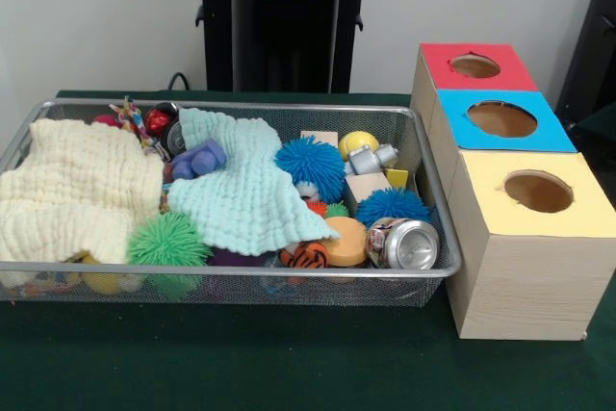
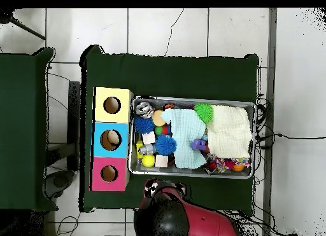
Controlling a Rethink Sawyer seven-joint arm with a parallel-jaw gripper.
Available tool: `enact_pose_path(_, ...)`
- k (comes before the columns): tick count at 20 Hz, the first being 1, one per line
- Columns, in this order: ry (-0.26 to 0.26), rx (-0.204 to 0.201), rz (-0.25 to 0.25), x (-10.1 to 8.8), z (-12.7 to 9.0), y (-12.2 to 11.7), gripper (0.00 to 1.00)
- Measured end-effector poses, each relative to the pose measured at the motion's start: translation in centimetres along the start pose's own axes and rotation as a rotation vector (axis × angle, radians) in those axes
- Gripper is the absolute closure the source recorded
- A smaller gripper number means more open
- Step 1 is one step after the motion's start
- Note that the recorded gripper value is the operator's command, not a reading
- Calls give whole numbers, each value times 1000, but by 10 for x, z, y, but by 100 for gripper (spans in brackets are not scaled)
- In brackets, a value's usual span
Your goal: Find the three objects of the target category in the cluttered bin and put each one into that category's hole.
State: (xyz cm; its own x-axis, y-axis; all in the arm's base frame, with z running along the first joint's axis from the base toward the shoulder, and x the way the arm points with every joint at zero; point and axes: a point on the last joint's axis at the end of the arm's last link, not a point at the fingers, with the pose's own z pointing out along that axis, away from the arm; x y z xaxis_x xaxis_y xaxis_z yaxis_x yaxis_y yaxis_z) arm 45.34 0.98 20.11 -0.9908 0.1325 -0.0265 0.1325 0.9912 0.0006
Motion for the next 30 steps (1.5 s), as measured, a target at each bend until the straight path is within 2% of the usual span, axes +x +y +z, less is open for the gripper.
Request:
enact_pose_path(6,-3,0,1,-2,2,-11,0)
enact_pose_path(15,-3,12,-10,9,12,-35,0)
enact_pose_path(22,-2,16,-50,23,29,-45,0)
enact_pose_path(30,0,12,-84,28,44,-56,0)
